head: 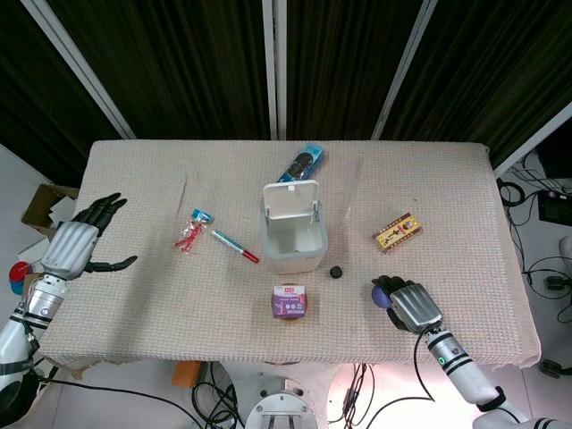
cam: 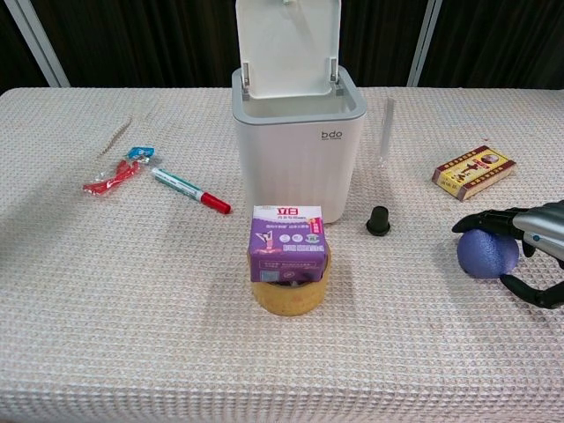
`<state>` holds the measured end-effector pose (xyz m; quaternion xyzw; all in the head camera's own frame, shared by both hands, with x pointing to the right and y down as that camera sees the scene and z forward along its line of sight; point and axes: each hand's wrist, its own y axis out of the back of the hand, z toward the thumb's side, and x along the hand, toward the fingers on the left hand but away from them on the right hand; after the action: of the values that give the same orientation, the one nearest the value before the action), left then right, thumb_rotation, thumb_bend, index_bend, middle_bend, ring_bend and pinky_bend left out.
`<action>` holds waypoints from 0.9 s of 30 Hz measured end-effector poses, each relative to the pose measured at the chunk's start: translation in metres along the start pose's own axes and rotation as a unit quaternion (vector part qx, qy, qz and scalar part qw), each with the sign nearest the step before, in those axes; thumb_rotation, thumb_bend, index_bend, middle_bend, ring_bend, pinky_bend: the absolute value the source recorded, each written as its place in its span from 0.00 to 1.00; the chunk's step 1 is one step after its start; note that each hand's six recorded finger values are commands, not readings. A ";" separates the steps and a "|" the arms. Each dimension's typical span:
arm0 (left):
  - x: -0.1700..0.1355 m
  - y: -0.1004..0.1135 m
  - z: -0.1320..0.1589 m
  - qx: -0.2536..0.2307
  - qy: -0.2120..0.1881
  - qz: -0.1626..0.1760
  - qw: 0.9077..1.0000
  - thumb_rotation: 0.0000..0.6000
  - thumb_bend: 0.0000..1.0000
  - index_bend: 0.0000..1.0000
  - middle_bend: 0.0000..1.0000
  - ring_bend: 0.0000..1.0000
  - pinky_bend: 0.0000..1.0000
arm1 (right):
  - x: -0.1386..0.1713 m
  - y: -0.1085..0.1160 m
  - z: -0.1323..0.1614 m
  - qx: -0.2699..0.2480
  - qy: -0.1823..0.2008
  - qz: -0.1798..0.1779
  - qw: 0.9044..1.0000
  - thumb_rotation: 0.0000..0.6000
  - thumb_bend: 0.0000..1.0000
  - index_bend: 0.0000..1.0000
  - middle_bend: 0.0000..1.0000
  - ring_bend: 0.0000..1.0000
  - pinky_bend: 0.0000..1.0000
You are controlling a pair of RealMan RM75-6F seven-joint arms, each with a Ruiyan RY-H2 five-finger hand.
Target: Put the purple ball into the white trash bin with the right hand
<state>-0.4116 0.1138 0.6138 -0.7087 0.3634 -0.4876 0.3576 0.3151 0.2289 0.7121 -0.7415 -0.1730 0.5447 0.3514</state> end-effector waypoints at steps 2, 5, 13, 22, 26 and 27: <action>0.000 -0.001 -0.002 -0.001 0.002 -0.001 1.000 0.50 0.16 0.03 0.03 0.07 0.23 | -0.001 0.000 0.000 0.003 -0.003 -0.007 1.000 1.00 0.48 0.38 0.40 0.32 0.56; -0.001 -0.002 -0.004 -0.002 0.004 -0.003 1.000 0.50 0.16 0.03 0.03 0.07 0.23 | 0.000 0.002 0.000 0.005 -0.004 -0.016 1.000 1.00 0.48 0.48 0.45 0.39 0.61; -0.003 -0.002 -0.006 -0.004 0.006 -0.002 1.000 0.51 0.16 0.03 0.03 0.07 0.23 | 0.007 0.027 -0.004 0.001 -0.001 -0.067 0.998 1.00 0.49 0.60 0.51 0.47 0.69; -0.003 0.006 -0.005 -0.005 0.003 0.009 1.000 0.50 0.16 0.03 0.03 0.07 0.23 | 0.010 0.099 0.021 -0.024 0.037 -0.162 0.986 1.00 0.49 0.60 0.51 0.47 0.69; -0.004 0.011 -0.007 -0.006 0.005 0.014 1.000 0.51 0.16 0.03 0.03 0.07 0.23 | 0.001 0.138 0.047 -0.018 0.061 -0.202 0.977 1.00 0.49 0.61 0.51 0.47 0.69; -0.004 0.012 -0.008 -0.007 0.007 0.015 1.000 0.51 0.16 0.03 0.03 0.07 0.23 | -0.002 0.145 0.052 -0.012 0.065 -0.208 0.976 1.00 0.49 0.61 0.51 0.47 0.69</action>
<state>-0.4220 0.1107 0.6035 -0.7024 0.3794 -0.4846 0.3577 0.2482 0.1445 0.6021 -0.7270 -0.3067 0.4086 0.4587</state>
